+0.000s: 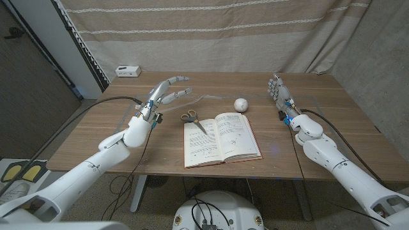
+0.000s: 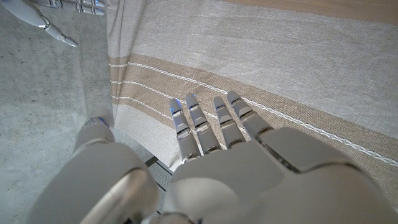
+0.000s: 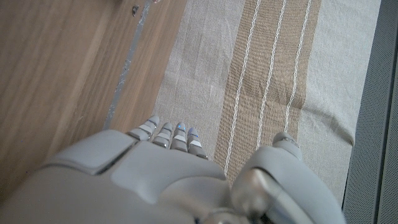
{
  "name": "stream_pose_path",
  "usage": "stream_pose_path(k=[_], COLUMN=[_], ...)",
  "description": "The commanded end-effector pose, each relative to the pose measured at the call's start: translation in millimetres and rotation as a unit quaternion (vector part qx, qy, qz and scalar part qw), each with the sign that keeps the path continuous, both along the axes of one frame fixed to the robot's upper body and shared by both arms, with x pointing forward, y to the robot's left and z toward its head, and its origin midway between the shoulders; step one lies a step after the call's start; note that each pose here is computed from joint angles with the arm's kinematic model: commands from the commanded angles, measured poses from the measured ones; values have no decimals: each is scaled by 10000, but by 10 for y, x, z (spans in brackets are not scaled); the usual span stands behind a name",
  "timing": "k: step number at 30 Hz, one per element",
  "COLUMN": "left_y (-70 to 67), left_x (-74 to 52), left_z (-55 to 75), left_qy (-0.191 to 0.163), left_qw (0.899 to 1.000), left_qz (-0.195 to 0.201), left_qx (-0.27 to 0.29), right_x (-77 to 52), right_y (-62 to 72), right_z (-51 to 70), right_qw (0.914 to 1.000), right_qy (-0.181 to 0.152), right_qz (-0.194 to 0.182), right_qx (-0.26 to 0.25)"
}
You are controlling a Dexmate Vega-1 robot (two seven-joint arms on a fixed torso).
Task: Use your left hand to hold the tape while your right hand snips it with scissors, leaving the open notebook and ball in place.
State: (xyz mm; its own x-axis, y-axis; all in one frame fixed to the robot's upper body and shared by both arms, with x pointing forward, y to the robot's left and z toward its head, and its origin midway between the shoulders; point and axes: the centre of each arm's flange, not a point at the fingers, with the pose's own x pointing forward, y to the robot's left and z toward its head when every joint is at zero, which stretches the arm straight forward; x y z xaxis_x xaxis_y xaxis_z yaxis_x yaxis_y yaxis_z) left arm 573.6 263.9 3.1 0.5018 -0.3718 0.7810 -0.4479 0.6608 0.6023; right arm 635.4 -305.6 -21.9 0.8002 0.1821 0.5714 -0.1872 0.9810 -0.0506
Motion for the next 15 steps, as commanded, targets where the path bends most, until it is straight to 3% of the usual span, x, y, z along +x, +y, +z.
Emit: stream_pose_path(k=[1, 15], left_y=[-46, -14], left_x=[-65, -108], left_z=[9, 92], left_qy=[-274, -484], left_qw=[9985, 9906], left_qz=[197, 359], left_qx=[419, 1231], right_x=[-28, -44], right_y=[-71, -141], right_z=[18, 18], right_qw=[10000, 9999], right_qy=[-6, -30], right_qz=[-41, -128], right_qx=[-41, 5])
